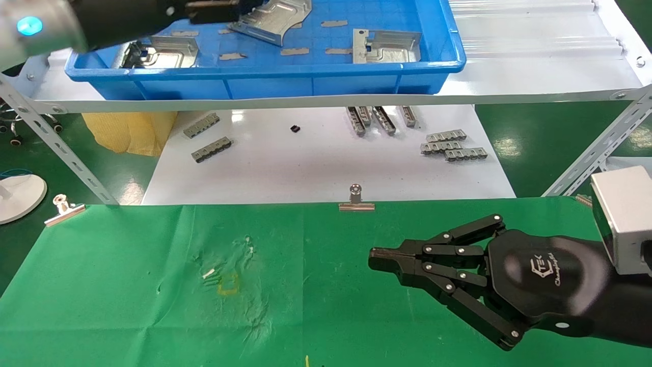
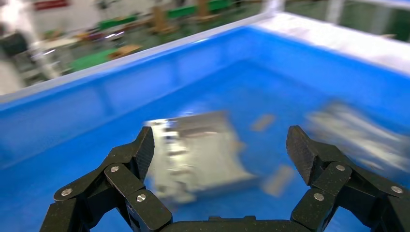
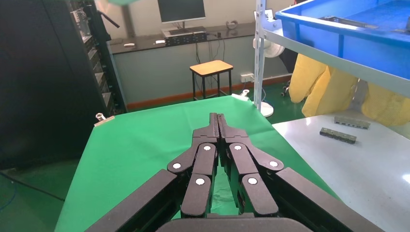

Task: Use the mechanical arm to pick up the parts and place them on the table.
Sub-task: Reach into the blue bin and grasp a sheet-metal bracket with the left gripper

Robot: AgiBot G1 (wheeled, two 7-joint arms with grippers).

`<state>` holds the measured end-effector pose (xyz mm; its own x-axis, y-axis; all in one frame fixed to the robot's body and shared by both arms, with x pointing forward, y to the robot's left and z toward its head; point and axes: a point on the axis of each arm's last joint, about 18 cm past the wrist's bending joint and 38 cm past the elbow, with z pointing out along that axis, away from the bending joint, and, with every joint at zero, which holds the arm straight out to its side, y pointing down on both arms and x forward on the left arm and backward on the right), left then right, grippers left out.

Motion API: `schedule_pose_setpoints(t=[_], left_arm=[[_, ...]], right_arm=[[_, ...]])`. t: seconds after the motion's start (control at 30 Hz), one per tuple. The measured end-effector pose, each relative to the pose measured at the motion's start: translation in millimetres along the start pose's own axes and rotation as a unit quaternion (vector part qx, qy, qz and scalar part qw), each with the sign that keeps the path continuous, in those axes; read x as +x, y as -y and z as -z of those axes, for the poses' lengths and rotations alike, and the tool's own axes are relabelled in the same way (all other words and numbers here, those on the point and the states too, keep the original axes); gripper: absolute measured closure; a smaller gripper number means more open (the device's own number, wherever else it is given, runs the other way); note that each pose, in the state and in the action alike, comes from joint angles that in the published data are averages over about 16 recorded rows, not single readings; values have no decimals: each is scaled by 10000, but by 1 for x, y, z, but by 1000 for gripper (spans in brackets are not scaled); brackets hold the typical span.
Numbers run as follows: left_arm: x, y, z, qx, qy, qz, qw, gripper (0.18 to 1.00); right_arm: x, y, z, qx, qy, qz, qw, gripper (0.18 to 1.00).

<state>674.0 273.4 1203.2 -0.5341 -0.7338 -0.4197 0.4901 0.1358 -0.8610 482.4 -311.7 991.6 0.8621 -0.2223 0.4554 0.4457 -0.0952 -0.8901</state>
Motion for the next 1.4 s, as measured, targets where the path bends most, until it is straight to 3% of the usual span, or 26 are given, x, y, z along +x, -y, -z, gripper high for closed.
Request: schedule_pose_setpoints(t=[0.3,0.7,0.9,1.4], left_arm=[[-13,-6,-43,-367,936,325,9944,189],[-12,-13,-57,-593,1247,440,9894,272],[-12,-16,-58,-710,1270,323,9888,366],[-9,-27,-62,-810,1312,262,9877,723]], right_arm=[[0,0,0,0,0,0,10000,968],[0,0,0,0,0,0,10000,847],[0,0,0,0,0,0,10000,735],[0,0,0,0,0,0,10000,391]])
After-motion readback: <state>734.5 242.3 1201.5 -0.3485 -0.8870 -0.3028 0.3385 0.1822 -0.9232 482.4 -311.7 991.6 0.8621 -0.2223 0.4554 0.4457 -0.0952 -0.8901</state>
